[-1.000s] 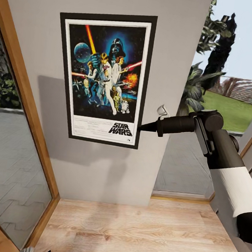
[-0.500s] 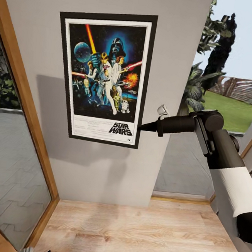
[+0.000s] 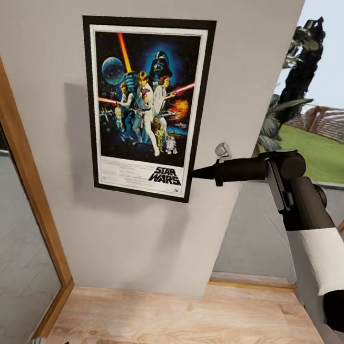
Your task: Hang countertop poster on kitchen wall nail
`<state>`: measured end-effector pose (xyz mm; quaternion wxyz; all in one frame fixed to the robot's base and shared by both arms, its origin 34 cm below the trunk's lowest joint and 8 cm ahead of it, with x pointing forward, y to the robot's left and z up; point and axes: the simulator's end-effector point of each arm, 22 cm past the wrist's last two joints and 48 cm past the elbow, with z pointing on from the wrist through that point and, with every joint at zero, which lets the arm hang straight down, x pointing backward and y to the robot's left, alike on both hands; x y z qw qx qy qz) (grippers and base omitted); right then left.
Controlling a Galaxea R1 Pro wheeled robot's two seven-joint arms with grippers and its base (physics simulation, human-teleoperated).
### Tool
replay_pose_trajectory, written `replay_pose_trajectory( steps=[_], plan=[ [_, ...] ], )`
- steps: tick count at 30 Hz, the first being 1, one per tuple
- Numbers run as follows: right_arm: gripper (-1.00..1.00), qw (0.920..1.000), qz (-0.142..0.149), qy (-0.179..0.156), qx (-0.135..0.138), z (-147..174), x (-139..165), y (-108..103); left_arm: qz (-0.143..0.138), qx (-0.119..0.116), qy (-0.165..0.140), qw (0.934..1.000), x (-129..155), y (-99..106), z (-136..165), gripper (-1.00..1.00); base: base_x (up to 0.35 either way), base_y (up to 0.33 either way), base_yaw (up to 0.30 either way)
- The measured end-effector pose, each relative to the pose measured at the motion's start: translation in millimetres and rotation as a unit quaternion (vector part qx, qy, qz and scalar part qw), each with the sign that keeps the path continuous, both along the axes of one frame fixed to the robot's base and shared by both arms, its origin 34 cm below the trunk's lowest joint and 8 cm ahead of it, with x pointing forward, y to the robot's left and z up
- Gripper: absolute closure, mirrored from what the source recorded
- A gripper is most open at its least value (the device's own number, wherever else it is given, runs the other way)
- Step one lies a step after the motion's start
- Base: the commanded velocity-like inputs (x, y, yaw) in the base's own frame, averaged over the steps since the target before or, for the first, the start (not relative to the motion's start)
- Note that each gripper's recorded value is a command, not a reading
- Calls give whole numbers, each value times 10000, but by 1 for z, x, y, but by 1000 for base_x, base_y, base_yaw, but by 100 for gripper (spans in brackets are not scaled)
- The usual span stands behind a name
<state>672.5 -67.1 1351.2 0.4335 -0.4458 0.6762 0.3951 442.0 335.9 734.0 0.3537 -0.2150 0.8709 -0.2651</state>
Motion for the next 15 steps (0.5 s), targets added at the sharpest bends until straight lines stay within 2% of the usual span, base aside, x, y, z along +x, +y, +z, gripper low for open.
replay_pose_trajectory(
  steps=[15],
  plan=[
    [100, 10000, 2, 0, 8, 0, 0, 0, -1, 0, 0, 10000, 0, 0, 0, -100, 333, 0, 0]
  ],
)
